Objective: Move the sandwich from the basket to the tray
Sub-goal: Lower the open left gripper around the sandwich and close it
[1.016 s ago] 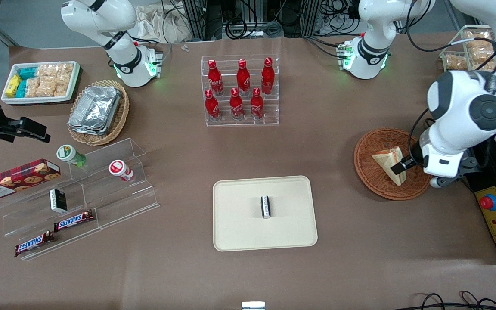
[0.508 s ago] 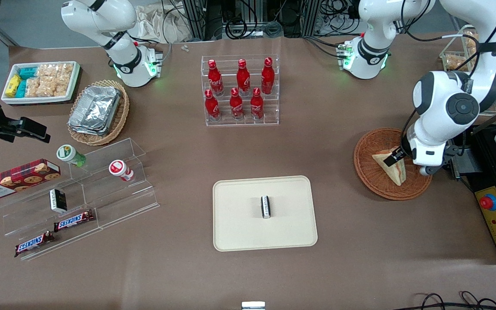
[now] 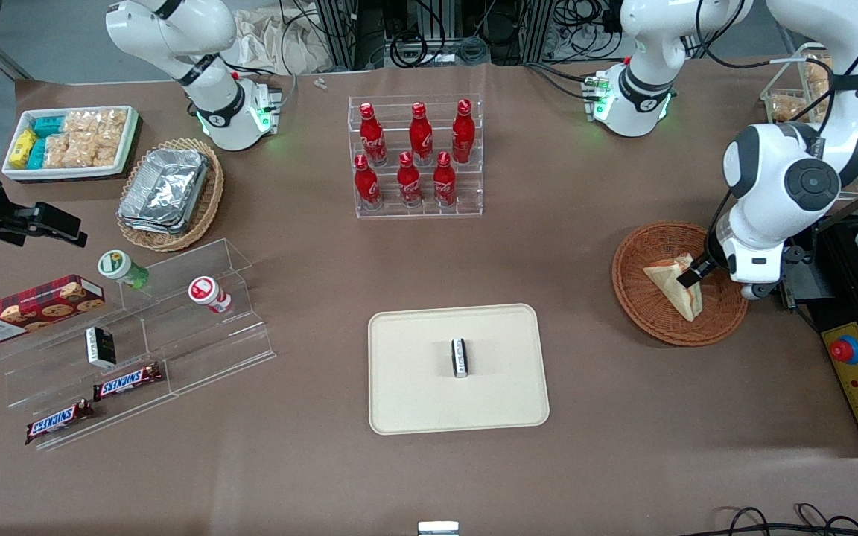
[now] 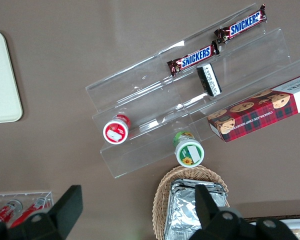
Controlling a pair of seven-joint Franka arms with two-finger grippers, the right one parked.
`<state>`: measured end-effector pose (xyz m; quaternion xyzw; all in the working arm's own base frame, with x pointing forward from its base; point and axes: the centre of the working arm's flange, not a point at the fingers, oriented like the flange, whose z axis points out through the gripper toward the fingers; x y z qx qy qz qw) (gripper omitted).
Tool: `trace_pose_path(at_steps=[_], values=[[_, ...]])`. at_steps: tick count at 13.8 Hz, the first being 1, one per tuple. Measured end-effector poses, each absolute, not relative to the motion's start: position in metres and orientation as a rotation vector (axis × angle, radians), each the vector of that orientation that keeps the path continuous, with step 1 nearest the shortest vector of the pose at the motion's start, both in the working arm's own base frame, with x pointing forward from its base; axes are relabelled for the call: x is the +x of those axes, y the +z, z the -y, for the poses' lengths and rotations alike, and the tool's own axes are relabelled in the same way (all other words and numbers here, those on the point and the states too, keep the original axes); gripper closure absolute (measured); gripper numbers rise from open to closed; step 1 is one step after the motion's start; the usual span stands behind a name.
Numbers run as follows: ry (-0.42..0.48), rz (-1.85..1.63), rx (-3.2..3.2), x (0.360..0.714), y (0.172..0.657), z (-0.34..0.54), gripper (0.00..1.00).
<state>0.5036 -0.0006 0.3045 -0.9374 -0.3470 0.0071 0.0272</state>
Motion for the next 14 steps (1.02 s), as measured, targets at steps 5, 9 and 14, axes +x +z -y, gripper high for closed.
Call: trace_pose_path(at_steps=[5, 9, 14], values=[[0.023, 1.105, -2.887, 0.504, 0.292, 0.003, 0.00], [0.029, 1.119, -2.889, 0.503, 0.273, 0.004, 0.00], [0.034, 1.120, -2.896, 0.493, 0.249, 0.005, 0.00]])
